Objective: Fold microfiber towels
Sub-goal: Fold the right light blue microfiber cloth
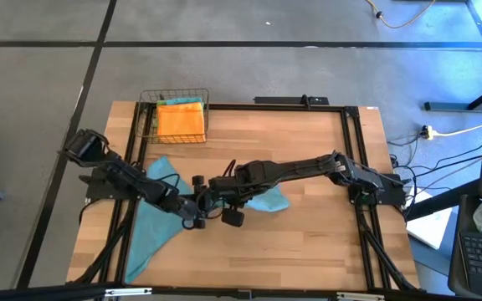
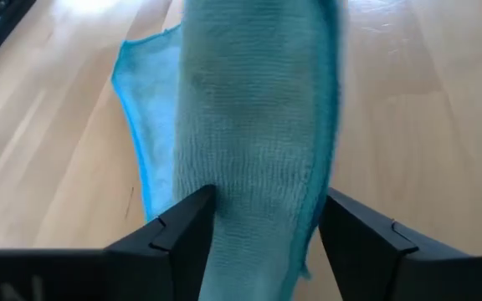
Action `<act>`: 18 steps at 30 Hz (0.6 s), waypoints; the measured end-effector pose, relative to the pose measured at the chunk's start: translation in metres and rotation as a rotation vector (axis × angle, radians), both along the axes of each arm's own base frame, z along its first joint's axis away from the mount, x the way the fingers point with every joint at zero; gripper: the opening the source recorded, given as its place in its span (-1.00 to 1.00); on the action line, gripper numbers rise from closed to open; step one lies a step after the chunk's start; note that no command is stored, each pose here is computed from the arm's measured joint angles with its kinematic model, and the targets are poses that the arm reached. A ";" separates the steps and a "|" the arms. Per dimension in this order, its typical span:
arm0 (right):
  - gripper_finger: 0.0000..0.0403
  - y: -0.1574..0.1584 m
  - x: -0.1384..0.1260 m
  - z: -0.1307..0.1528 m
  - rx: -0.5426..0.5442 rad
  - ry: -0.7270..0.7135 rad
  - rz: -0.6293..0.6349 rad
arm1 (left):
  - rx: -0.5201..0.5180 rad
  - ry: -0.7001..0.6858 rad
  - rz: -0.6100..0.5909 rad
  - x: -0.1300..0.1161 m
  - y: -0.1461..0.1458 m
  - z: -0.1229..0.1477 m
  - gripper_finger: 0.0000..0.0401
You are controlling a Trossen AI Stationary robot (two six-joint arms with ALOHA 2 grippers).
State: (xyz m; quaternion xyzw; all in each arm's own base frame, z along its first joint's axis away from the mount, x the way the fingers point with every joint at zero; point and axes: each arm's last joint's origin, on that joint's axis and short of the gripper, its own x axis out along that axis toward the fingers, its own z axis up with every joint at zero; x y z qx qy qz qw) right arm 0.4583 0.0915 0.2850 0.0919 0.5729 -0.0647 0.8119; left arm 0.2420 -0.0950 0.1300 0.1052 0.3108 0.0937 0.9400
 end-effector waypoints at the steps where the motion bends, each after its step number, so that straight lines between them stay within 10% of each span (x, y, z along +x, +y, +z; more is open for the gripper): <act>1: -0.96 -0.001 -0.002 0.002 -0.012 0.002 -0.004 | 0.006 0.010 -0.001 0.002 -0.002 0.003 -0.03; 12: -0.96 -0.001 -0.011 0.011 -0.038 0.022 -0.004 | -0.026 0.112 0.070 0.023 -0.011 0.042 -0.91; 18: -0.96 0.004 -0.029 0.032 -0.026 0.036 -0.022 | -0.009 0.215 0.073 0.025 -0.017 0.068 -0.99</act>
